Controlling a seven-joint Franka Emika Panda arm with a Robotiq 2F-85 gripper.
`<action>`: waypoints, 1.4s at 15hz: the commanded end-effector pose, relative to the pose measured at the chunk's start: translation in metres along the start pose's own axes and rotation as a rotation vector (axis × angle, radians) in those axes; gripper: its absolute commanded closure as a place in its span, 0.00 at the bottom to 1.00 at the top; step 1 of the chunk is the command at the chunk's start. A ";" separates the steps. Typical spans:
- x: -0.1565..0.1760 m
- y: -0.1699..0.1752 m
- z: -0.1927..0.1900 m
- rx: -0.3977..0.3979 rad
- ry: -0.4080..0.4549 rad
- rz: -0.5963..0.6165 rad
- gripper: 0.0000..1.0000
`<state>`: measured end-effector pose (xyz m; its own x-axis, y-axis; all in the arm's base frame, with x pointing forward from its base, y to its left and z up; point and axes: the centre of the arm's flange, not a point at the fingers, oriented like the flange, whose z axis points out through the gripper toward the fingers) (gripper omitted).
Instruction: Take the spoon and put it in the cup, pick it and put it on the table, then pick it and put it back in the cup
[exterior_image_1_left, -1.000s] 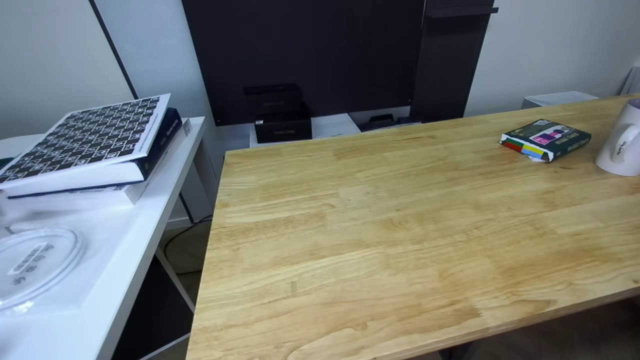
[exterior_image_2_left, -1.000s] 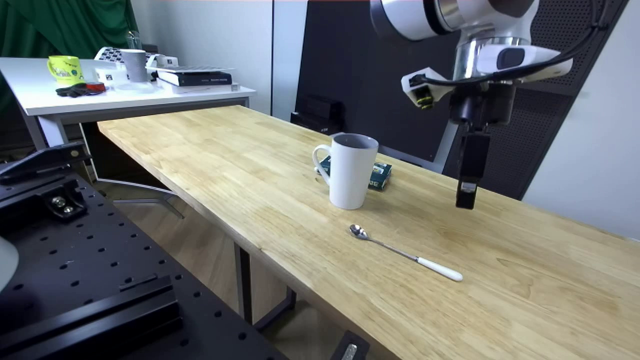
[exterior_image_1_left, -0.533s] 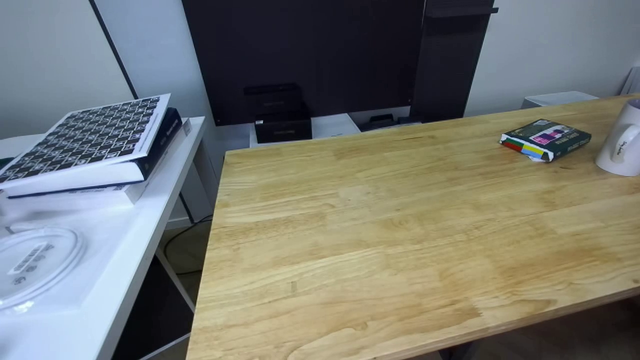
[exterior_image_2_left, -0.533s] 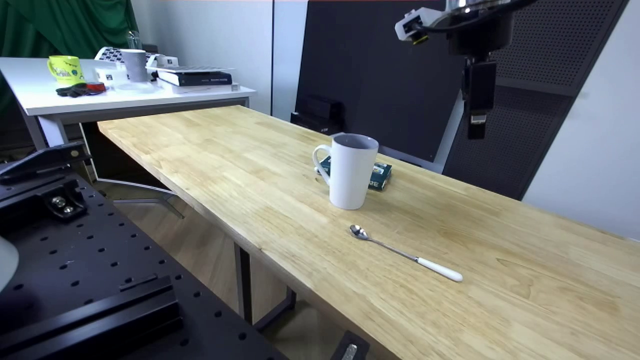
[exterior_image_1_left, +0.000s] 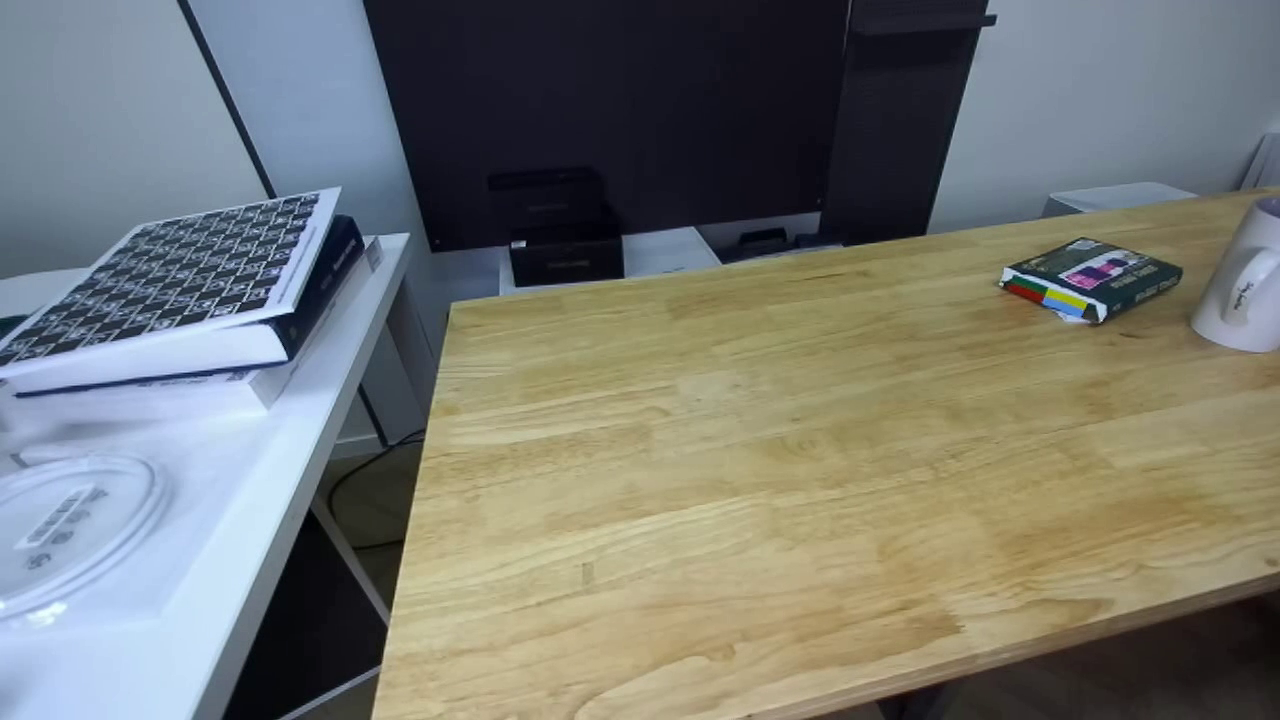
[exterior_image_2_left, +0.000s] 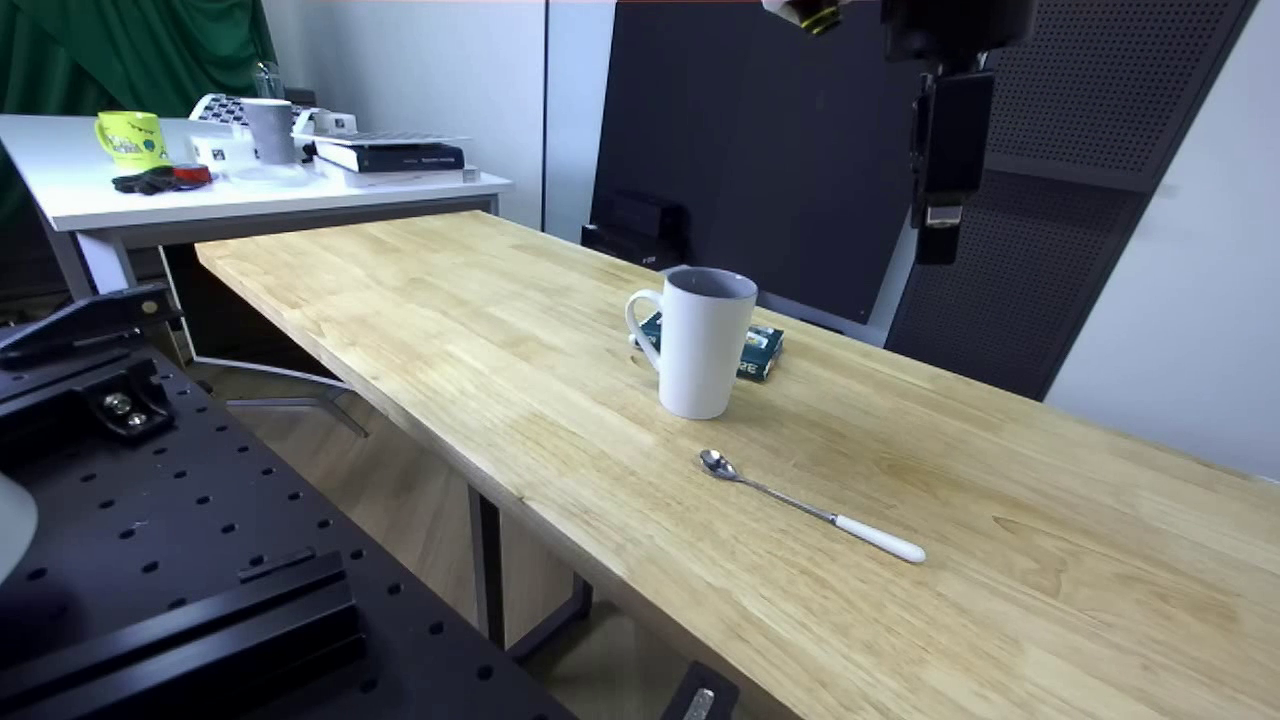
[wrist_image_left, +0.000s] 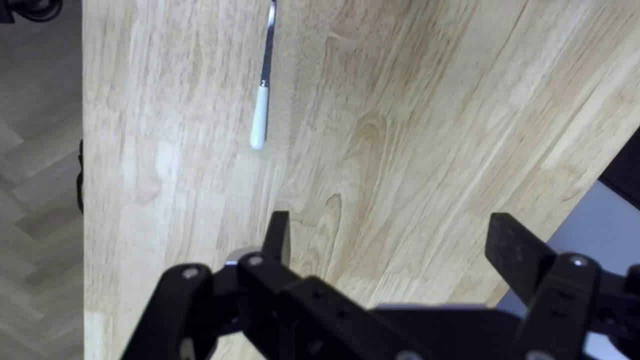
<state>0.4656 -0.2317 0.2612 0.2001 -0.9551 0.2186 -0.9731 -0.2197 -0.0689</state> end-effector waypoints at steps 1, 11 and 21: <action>0.011 0.024 0.010 -0.001 -0.023 0.041 0.00; 0.021 0.018 0.072 -0.019 -0.093 0.074 0.00; 0.012 0.022 0.072 -0.022 -0.098 0.090 0.00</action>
<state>0.4549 -0.2625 0.1925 0.1214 -0.9858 0.1161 -0.9897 -0.1292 -0.0618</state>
